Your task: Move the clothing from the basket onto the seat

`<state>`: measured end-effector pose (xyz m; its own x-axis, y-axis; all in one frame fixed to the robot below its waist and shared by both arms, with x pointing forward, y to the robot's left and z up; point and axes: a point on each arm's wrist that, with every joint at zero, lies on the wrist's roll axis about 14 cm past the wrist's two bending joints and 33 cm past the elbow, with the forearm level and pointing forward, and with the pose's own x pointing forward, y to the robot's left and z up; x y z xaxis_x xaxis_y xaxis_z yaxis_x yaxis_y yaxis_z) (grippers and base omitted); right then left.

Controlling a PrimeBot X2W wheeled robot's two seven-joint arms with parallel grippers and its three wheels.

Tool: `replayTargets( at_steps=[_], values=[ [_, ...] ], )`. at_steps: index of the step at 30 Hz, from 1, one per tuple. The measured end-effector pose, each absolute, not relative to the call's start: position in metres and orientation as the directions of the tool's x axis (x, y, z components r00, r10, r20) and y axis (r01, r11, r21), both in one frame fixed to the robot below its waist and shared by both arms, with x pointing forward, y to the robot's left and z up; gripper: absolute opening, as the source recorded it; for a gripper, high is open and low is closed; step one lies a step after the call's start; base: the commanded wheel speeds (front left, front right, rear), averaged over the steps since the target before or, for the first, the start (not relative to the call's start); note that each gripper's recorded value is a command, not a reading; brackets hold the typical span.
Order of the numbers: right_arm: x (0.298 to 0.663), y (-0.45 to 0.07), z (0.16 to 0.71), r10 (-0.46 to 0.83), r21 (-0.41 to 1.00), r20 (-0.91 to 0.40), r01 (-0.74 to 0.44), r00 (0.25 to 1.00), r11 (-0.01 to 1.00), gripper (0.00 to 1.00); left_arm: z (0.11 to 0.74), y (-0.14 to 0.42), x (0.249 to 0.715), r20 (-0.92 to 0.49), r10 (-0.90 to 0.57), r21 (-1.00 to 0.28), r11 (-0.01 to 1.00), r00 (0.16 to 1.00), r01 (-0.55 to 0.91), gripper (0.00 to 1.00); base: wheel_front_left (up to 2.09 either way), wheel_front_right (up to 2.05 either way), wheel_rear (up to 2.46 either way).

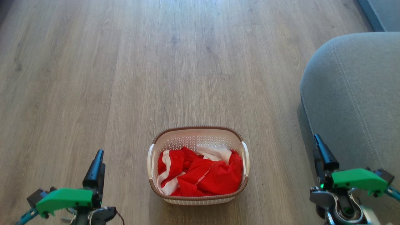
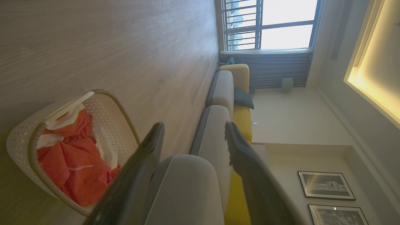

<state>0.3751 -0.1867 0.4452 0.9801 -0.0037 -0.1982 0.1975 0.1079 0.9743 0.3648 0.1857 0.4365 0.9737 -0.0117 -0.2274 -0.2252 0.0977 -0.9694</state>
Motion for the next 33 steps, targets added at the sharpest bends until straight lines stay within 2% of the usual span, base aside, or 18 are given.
replayTargets(
  at_steps=[8, 22, 33],
  values=[
    [0.387, -0.183, 0.456, 0.003, 0.962, -0.172, 0.167, 0.985, 0.215, 1.0, 0.442, 0.186, 0.372, -0.215, -0.014, -0.955, 0.211, 0.977, -0.207, 1.0, 0.0, 0.0, 0.0],
    [0.4, -0.173, 0.467, 0.03, 0.874, -0.143, 0.112, 0.989, 0.472, 1.0, 0.453, 0.188, 0.383, -0.181, -0.015, -0.858, 0.492, 0.983, -0.15, 1.0, 0.0, 0.0, 0.0],
    [0.412, -0.166, 0.479, 0.044, 0.804, -0.106, 0.06, 0.993, 0.592, 1.0, 0.462, 0.187, 0.393, -0.152, -0.017, -0.784, 0.611, 0.988, -0.11, 1.0, 0.0, 0.0, 0.0]
  ],
)
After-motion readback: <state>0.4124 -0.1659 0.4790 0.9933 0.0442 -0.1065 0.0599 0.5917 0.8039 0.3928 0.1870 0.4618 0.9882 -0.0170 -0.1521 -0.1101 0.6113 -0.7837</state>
